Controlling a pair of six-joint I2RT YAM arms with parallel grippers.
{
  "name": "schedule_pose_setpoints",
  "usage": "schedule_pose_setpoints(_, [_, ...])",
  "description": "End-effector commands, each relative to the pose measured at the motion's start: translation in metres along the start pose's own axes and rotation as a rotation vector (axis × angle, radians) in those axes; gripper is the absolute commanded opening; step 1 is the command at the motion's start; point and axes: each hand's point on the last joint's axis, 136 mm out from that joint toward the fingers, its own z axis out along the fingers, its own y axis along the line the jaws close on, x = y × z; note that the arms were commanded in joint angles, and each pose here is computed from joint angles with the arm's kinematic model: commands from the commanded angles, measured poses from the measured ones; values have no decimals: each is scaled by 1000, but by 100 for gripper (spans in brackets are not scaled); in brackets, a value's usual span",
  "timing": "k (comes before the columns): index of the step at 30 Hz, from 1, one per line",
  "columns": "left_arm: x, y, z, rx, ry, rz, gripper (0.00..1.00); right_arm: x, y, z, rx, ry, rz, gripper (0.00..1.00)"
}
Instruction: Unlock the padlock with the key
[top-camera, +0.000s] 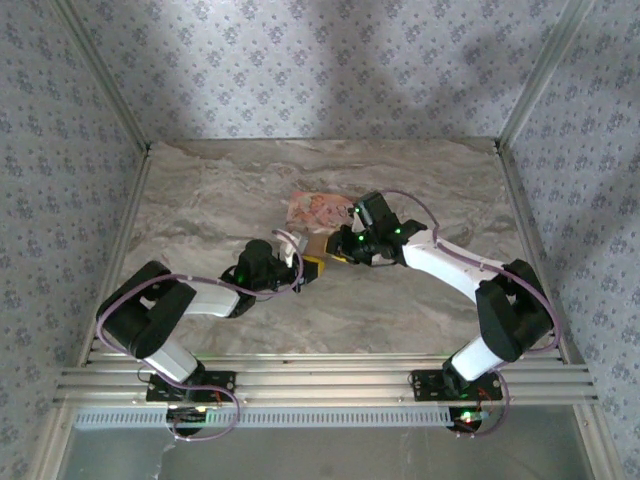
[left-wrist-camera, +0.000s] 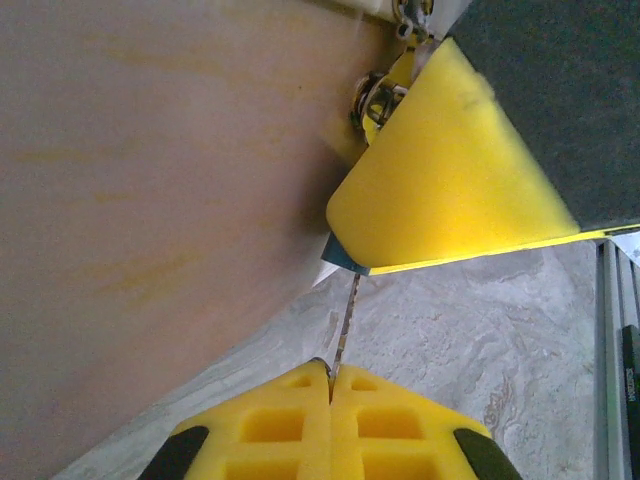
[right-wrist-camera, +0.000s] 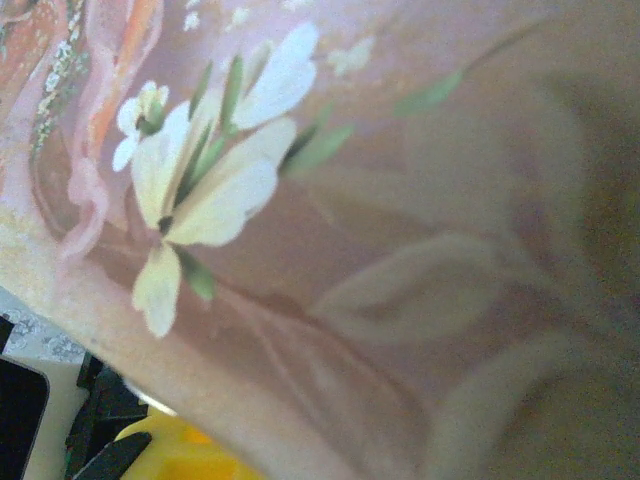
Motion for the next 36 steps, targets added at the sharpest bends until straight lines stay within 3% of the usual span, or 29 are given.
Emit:
schedule_pose_setpoints(1, [-34, -10, -2, 25, -146, 43, 0, 1, 27, -12, -80, 6, -26, 0])
schedule_pose_setpoints(19, [-31, -6, -5, 20, -181, 17, 0, -3, 31, -12, -94, 5, -7, 0])
schedule_pose_setpoints(36, [-39, -27, 6, 165, -173, -38, 0, 4, 24, -4, -87, 33, -24, 0])
